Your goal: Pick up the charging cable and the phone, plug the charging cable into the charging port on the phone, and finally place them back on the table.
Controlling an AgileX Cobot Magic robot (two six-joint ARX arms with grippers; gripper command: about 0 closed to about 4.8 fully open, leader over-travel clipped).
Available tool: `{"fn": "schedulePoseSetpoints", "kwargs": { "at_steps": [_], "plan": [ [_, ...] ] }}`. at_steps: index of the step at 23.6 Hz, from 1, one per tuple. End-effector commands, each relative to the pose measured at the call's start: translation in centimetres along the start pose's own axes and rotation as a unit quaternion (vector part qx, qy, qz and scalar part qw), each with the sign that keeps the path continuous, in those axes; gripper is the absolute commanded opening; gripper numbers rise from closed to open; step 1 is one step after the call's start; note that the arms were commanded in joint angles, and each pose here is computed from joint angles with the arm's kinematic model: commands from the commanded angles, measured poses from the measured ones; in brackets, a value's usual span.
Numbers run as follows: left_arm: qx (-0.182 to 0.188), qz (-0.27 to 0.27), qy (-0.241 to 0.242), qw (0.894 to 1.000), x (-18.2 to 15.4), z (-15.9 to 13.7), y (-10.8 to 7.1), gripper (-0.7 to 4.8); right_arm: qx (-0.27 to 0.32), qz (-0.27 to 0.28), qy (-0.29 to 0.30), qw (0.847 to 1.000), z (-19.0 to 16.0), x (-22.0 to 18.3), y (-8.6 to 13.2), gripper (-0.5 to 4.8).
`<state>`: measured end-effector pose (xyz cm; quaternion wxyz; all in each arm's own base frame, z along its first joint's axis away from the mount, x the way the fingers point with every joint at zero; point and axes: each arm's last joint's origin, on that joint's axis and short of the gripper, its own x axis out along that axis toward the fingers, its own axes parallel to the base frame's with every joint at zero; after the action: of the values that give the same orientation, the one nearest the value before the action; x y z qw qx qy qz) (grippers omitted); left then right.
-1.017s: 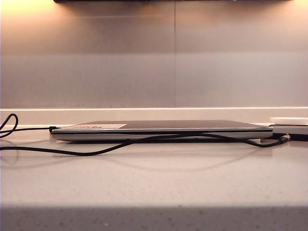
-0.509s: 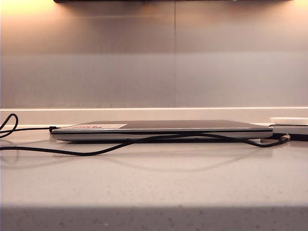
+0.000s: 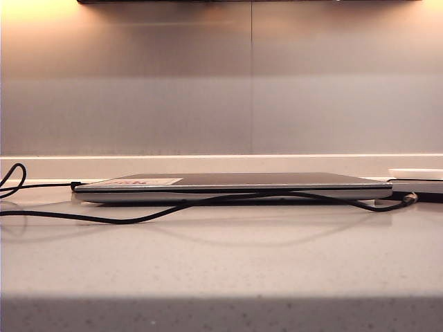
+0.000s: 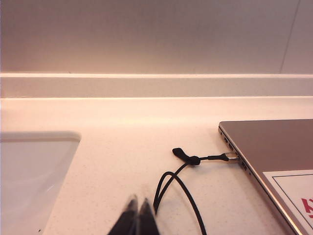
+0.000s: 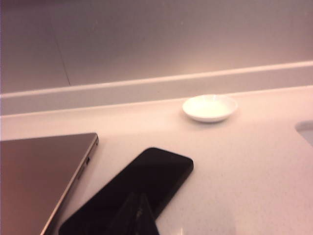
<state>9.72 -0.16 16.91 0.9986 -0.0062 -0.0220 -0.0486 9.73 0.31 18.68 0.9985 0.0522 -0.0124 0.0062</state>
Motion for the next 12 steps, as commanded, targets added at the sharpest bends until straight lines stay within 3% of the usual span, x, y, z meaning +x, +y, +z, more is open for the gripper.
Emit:
{"fn": "schedulePoseSetpoints", "kwargs": {
  "at_steps": [1,12],
  "plan": [
    [0.003,-0.002,-0.008,1.000,-0.02,0.25,-0.02,-0.06,-0.001,-0.002,-0.018,1.000,-0.92,-0.16,-0.15,-0.06],
    [0.003,-0.002,-0.008,1.000,-0.02,0.25,-0.02,-0.06,-0.003,-0.009,-0.025,1.000,-1.38,-0.08,-0.73,-0.06]
  ]
}}
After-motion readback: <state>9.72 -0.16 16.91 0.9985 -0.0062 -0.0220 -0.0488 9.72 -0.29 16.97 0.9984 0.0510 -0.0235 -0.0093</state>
